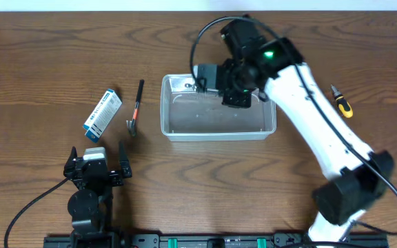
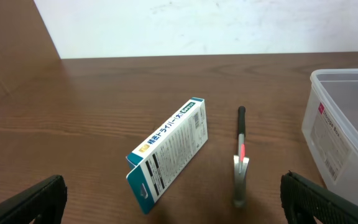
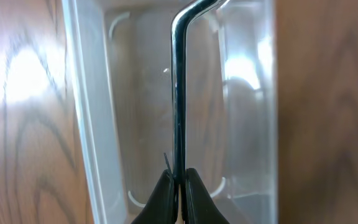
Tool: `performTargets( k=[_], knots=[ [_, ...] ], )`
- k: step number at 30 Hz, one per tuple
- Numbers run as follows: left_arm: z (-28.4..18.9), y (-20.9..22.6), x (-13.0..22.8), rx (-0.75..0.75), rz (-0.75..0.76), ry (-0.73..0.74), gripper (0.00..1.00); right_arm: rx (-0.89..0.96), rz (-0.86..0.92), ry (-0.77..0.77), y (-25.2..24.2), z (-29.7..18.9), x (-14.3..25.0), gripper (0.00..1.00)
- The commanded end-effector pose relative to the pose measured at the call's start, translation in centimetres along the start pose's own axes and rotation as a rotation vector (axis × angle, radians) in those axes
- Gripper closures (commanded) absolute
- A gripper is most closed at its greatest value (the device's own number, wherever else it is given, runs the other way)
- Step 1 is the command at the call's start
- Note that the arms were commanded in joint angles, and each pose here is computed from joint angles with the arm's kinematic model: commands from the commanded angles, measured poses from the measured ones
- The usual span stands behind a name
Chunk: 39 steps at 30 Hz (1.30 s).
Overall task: Pack container
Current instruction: 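Carry the wrench into the clear container and open the right gripper, then move the right gripper over the yellow-black screwdriver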
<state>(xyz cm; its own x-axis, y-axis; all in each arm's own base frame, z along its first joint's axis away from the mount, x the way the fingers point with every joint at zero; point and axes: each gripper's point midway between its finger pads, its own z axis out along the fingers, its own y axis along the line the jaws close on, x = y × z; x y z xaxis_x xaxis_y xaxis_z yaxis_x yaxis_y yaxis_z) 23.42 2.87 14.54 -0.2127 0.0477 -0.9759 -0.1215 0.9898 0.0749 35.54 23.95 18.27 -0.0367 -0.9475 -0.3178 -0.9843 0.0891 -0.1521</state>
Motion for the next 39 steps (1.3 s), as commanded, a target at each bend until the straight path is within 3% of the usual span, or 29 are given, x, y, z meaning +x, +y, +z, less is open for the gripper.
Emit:
performTargets(
  k=[1,19,24,27,34,39],
  knots=[
    [0.3,-0.3,1.3,0.009,0.012,0.029,0.02,-0.054,-0.027,0.068,0.3,2.9,1.1,0.99],
    [0.3,-0.3,1.3,0.009,0.012,0.029,0.02,-0.254,0.064,0.214,2.0,13.2,4.7,0.99],
    [0.3,-0.3,1.3,0.009,0.012,0.029,0.02,-0.243,0.095,0.213,1.7,13.5,4.6,0.83],
    [0.3,-0.3,1.3,0.009,0.012,0.029,0.02,-0.243,0.1,0.213,1.7,13.5,4.6,0.65],
    [0.3,-0.3,1.3,0.009,0.012,0.029,0.02,-0.201,0.213,0.174,0.9,13.1,3.4,0.69],
    [0.3,-0.3,1.3,0.009,0.012,0.029,0.02,-0.098,0.362,0.097,-1.7,8.6,0.6,0.68]
  ],
)
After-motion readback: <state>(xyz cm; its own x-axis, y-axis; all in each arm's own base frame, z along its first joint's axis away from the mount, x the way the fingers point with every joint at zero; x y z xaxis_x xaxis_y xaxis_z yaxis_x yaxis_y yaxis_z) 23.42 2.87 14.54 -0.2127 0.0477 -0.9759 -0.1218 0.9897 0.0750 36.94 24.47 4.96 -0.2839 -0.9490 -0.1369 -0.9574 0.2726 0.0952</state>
